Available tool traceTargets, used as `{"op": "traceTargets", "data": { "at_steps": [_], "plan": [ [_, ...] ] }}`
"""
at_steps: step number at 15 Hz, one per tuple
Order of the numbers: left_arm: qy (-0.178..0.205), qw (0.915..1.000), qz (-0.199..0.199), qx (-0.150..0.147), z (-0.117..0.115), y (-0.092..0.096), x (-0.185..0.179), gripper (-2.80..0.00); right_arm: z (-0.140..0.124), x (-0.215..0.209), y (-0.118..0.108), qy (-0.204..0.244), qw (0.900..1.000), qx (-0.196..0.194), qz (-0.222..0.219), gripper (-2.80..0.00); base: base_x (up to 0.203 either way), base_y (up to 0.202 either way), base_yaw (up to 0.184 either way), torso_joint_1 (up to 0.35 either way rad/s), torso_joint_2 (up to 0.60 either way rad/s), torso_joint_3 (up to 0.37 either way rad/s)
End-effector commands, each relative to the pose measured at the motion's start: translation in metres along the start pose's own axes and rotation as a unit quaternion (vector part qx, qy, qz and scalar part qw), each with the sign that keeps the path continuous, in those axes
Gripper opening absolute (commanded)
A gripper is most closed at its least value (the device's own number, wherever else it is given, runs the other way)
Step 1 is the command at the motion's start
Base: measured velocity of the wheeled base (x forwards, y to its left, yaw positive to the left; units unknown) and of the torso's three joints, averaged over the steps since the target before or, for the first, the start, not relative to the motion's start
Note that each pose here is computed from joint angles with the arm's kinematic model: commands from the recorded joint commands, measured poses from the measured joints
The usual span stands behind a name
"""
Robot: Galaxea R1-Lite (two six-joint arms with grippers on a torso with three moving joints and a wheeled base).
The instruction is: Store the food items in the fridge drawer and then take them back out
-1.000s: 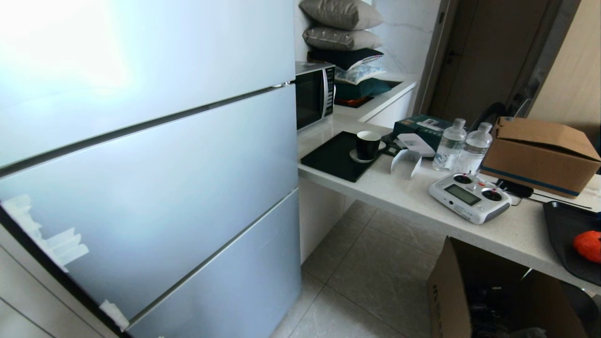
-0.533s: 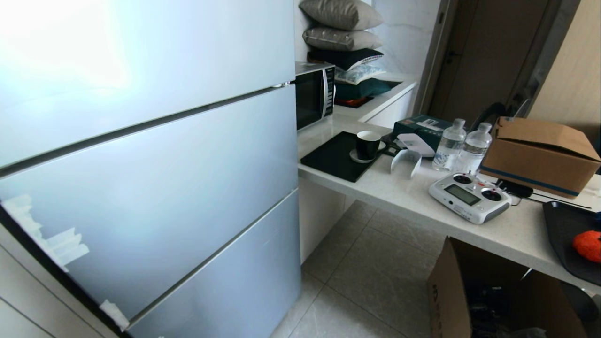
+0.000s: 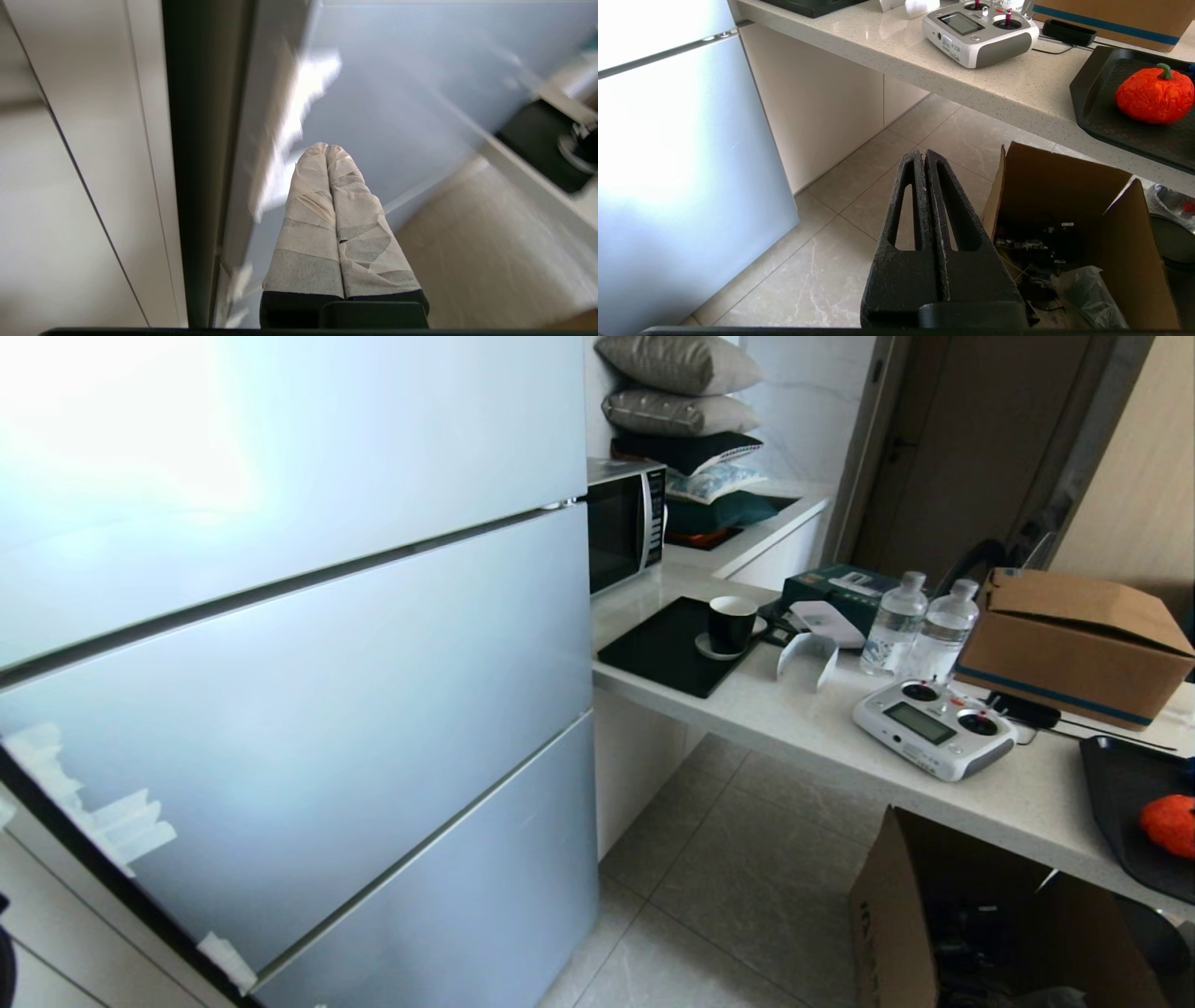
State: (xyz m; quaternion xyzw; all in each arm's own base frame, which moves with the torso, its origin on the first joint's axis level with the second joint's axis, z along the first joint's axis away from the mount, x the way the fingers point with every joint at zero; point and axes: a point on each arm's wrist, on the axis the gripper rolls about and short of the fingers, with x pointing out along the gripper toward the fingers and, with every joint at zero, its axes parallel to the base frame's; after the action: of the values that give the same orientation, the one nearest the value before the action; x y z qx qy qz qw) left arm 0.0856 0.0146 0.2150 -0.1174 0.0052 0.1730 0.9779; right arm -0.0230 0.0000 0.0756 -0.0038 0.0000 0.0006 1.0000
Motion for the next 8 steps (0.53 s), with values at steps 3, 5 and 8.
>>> {"op": "traceTargets", "data": {
  "at_steps": [3, 5, 8],
  "plan": [
    [0.014, 0.9993, 0.036, 0.003, 0.0023, 0.0018, 0.0167, -2.8, -0.0001, 0.0, 0.0, 0.0, 1.0, 0.0, 0.0, -2.8, 0.0, 0.0, 0.0, 0.0, 0.0, 0.0],
    [0.012, 0.999, 0.044, 0.006, 0.0015, 0.0038, 0.0153, -2.8, -0.0001, 0.0, 0.0, 0.0, 1.0, 0.0, 0.0, -2.8, 0.0, 0.0, 0.0, 0.0, 0.0, 0.0],
    [0.01, 0.9983, 0.055, 0.017, 0.0026, 0.006, 0.0167, -2.8, -0.0001, 0.0, 0.0, 0.0, 1.0, 0.0, 0.0, -2.8, 0.0, 0.0, 0.0, 0.0, 0.0, 0.0]
  ]
}}
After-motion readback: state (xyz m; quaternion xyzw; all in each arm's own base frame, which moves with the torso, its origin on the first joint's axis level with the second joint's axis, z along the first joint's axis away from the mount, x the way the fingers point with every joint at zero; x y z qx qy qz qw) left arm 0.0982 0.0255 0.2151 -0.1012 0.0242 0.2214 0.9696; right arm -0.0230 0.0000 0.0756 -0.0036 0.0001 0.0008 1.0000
